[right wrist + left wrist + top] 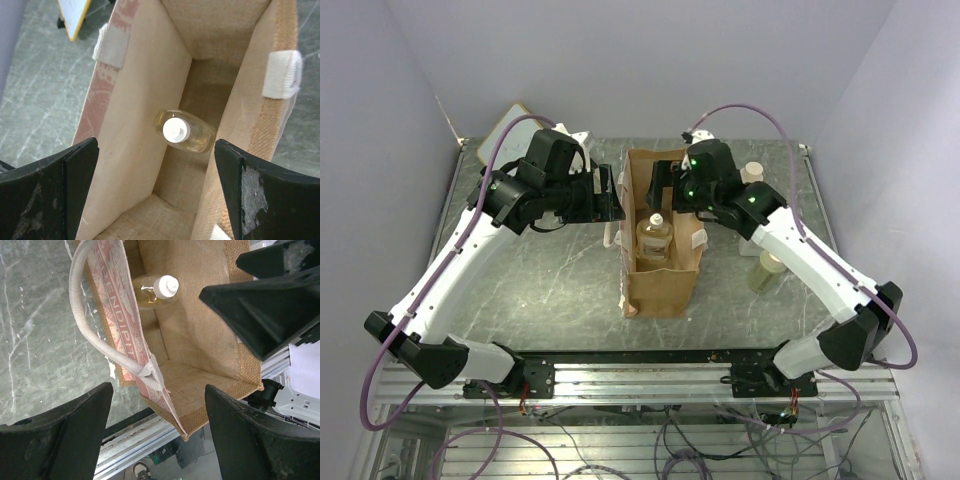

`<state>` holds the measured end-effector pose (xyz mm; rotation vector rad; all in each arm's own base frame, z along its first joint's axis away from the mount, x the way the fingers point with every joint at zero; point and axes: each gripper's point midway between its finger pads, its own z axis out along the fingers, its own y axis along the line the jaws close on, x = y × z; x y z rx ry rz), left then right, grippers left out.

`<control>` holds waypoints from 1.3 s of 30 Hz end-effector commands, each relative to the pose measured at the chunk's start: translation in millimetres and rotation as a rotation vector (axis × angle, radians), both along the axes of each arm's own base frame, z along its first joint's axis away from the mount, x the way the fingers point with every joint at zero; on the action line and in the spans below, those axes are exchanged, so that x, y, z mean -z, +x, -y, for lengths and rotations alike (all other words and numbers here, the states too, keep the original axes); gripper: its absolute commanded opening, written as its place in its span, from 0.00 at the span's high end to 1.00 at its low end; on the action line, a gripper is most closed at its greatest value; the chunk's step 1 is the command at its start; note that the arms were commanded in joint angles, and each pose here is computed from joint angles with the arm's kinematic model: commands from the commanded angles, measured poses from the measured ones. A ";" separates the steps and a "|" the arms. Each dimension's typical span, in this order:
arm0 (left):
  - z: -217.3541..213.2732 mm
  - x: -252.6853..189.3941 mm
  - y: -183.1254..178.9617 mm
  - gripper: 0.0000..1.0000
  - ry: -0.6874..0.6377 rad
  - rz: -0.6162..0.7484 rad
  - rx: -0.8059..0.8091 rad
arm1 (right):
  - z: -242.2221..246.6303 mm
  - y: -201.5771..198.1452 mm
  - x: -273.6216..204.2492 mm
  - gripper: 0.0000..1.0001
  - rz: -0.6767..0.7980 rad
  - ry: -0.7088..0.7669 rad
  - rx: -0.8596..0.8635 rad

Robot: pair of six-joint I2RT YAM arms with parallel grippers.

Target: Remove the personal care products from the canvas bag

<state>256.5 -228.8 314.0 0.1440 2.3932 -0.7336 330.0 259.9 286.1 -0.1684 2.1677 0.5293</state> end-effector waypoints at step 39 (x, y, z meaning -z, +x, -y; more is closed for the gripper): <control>-9.8 10.9 13.2 0.13 0.057 0.009 -0.025 | -14.6 7.0 164.4 0.00 -0.384 -0.453 0.082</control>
